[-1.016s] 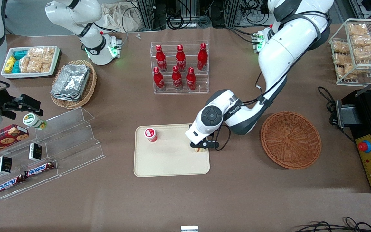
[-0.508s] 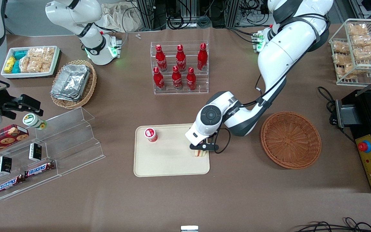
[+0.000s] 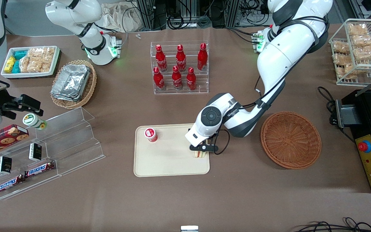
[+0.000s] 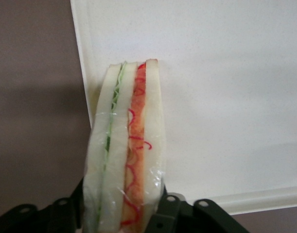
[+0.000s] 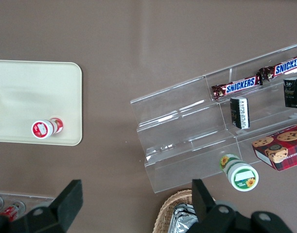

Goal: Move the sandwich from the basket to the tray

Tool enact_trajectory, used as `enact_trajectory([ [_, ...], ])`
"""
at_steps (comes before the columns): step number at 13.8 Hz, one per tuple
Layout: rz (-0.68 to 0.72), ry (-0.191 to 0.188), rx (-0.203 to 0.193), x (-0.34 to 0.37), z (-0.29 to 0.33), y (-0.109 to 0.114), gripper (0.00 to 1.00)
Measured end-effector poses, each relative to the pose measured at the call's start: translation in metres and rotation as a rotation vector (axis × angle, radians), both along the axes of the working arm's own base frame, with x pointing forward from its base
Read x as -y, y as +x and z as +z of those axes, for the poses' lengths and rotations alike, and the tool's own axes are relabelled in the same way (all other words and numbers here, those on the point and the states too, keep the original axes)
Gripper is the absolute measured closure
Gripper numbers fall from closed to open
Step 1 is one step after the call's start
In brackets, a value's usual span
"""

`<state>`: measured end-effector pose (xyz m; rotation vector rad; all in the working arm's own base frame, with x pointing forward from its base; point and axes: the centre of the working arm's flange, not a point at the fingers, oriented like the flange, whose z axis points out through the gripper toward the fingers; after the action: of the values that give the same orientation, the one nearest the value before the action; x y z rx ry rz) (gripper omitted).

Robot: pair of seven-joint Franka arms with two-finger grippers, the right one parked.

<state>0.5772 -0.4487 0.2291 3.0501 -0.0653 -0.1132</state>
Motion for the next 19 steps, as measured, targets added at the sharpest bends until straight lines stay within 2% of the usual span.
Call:
enact_trajectory([
  [2, 0.010, -0.010, 0.021, -0.001, 0.011, 0.008, 0.16],
  [4, 0.022, -0.025, 0.070, -0.004, 0.043, 0.018, 0.01],
  [5, 0.028, -0.019, 0.098, -0.008, 0.065, 0.023, 0.01],
  [8, 0.075, 0.066, 0.159, -0.041, 0.138, 0.034, 0.00],
  [9, 0.115, 0.077, 0.169, -0.058, 0.160, 0.040, 0.00],
  [12, 0.217, 0.053, 0.175, -0.103, 0.219, 0.049, 0.00],
  [15, 0.255, 0.025, 0.147, -0.152, 0.253, 0.054, 0.00],
  [16, 0.260, 0.023, 0.134, -0.171, 0.261, 0.056, 0.00],
  [19, 0.247, 0.050, 0.093, -0.210, 0.280, 0.052, 0.00],
])
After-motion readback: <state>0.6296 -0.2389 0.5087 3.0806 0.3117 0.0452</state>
